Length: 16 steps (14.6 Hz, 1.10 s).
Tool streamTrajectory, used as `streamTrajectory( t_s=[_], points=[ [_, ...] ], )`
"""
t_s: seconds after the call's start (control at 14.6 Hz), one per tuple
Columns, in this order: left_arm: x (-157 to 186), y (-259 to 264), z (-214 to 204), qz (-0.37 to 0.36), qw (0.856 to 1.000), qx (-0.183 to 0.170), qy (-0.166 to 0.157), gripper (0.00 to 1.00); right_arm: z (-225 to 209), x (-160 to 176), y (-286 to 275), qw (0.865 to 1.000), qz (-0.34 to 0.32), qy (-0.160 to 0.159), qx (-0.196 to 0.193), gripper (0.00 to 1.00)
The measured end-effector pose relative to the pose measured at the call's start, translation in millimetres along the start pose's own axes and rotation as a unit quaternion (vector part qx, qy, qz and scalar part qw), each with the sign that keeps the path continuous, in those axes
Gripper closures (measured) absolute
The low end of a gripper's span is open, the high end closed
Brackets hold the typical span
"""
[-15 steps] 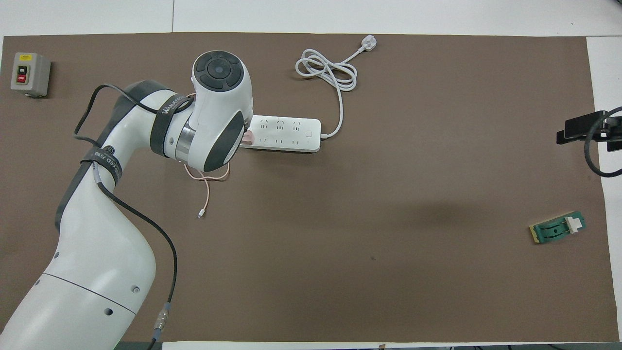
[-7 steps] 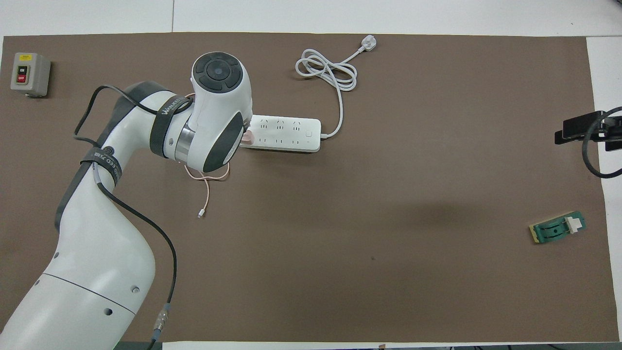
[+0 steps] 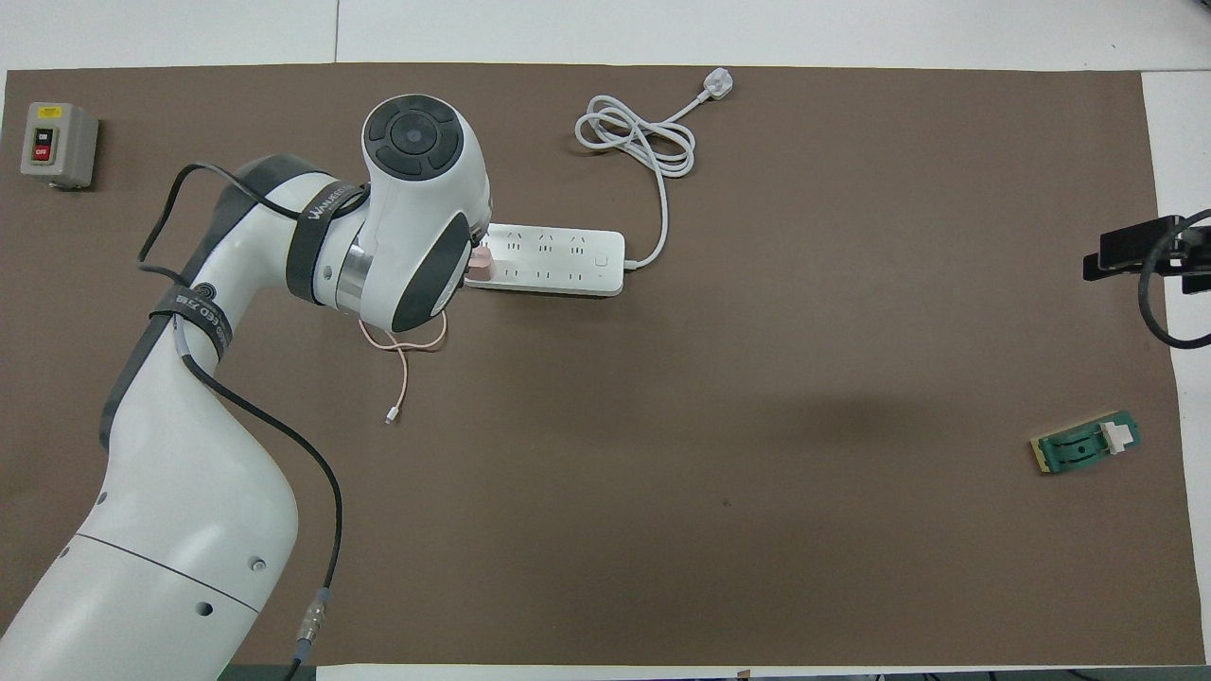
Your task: Plug charger into power strip
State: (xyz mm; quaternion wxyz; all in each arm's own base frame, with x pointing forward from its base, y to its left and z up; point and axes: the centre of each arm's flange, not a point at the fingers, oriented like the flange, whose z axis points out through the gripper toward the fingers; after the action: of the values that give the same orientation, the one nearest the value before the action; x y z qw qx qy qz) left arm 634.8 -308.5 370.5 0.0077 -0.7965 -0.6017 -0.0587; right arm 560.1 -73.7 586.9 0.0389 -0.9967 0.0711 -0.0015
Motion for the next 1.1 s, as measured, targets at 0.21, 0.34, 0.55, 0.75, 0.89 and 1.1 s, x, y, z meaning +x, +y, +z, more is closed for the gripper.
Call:
streamTrajectory(
  t_s=[0.21, 0.34, 0.55, 0.75, 0.89, 1.1],
  points=[
    [13, 1, -24, 0.0, 1.0, 0.008, -0.006, 0.0, -1, 0, 3, 1.0, 0.002, 0.001, 0.0, 0.0],
    [24, -4, -53, 0.023, 1.0, 0.018, -0.01, 0.0, -1, 0, 3, 1.0, 0.003, 0.001, 0.0, 0.0],
    [41, -21, -112, 0.108, 0.994, 0.031, -0.015, 0.0, -1, 0, 3, 1.0, 0.003, 0.001, 0.0, 0.0],
    [68, -46, -181, 0.225, 0.974, 0.017, -0.023, 0.0, -1, 0, 3, 1.0, 0.002, 0.001, 0.0, 0.0],
    [86, -66, -218, 0.299, 0.953, 0.015, -0.035, 0.0, -1, 0, 3, 1.0, 0.002, 0.001, 0.0, 0.0],
    [118, -92, -260, 0.398, 0.916, 0.001, -0.046, 0.0, -1, -1, 3, 1.0, 0.002, 0.001, 0.0, 0.0]
  ],
)
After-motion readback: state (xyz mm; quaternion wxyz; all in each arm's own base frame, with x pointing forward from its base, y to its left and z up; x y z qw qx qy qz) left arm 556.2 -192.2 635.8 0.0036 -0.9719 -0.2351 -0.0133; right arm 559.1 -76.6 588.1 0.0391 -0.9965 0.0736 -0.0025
